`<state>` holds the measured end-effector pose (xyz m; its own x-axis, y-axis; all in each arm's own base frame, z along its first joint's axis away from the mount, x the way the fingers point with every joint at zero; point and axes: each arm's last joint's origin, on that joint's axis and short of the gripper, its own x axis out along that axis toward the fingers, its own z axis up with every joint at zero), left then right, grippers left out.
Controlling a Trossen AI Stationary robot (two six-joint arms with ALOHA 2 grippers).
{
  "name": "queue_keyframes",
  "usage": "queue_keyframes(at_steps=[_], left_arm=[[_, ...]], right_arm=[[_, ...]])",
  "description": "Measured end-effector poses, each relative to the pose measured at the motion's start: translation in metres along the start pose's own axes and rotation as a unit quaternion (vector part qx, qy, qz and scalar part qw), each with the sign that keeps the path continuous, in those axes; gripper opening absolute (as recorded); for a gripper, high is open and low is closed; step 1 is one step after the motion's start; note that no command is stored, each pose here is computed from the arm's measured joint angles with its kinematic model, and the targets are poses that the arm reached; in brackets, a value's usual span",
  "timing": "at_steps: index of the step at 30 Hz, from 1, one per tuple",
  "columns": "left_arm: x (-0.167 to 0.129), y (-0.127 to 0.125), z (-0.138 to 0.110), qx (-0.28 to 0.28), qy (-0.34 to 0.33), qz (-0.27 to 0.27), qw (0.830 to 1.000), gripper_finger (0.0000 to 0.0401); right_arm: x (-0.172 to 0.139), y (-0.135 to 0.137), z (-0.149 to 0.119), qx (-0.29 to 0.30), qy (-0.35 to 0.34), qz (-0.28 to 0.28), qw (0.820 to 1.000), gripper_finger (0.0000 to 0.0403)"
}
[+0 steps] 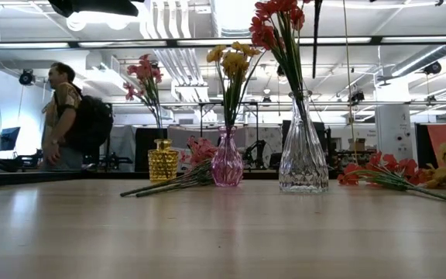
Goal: Sort flowers into vase by color
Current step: Put the bottom red flowers into the transparent vase
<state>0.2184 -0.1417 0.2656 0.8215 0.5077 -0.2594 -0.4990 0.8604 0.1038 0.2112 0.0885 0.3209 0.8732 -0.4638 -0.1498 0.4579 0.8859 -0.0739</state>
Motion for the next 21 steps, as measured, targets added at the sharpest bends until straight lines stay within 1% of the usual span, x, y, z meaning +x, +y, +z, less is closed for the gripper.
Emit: queue_keyframes(at_steps=[11,21], left_arm=[[0.000,0.000,0.000,-0.001,0.000,0.000,1.000,0.0200],[0.000,0.000,0.000,0.000,0.000,0.000,1.000,0.0200]], right_arm=[[0.006,-0.007,0.000,0.009,-0.010,-0.018,1.000,0.0018],[0.013,0.000,-0.006,0.013,-0.003,-0.024,1.000,0.0018]])
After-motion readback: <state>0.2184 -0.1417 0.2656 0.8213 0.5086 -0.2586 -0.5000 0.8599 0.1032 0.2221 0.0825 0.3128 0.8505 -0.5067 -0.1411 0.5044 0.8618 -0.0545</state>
